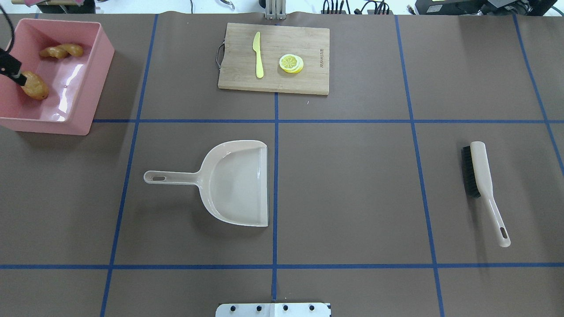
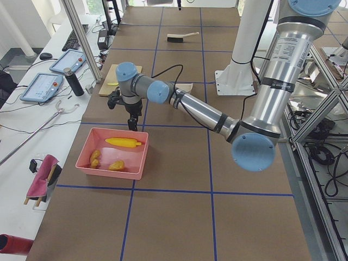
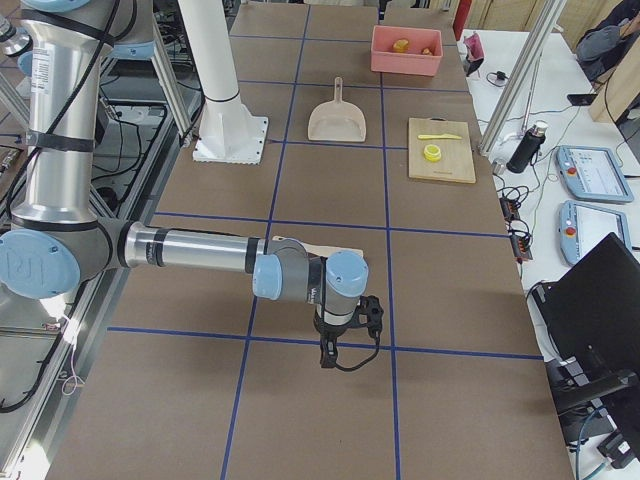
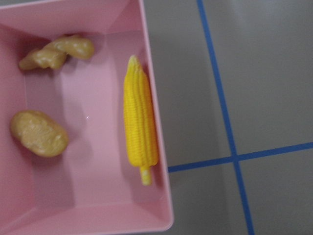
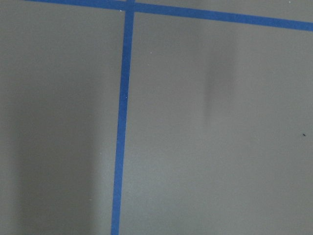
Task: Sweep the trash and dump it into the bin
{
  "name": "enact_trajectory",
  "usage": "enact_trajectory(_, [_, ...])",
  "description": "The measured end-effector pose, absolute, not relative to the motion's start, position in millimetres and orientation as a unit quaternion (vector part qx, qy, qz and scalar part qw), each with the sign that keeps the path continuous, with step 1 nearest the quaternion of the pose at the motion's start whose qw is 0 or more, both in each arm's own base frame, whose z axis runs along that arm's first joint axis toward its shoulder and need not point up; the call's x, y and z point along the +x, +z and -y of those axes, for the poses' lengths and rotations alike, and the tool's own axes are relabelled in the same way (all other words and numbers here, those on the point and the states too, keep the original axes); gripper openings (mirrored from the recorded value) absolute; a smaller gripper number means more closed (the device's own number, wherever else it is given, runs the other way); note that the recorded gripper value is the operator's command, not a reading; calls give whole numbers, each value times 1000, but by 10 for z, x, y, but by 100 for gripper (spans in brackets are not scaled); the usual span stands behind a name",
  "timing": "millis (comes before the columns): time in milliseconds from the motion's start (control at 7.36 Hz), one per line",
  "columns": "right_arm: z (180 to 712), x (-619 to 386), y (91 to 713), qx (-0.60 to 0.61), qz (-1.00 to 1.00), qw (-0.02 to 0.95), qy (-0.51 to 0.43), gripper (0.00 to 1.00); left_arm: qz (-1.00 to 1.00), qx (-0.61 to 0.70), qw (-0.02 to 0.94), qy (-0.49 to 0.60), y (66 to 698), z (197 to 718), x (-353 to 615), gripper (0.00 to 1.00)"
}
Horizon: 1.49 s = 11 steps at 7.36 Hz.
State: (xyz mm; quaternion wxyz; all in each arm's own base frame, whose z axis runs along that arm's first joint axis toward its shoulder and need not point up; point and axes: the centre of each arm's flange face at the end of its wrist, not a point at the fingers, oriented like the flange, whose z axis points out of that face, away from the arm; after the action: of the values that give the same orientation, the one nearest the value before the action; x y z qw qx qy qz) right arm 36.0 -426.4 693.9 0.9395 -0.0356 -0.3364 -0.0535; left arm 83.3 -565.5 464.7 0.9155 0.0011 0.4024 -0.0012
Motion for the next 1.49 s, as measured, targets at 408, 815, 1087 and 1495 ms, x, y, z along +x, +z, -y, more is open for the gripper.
enact_trajectory(408, [4269,360,6938,-35,336,940,-54,100,-395,-82,914,-44,5729,5318,530,98])
enact_trajectory(815, [4269,360,6938,-35,336,940,-54,100,-369,-64,926,-40,6250,5095,-91,98])
enact_trajectory(1087, [4270,360,6938,-35,336,940,-54,100,-361,-43,930,-61,6256,5109,-432,98])
enact_trajectory(1495, [4269,360,6938,-35,336,940,-54,100,-354,24,934,-45,6238,5202,-563,98])
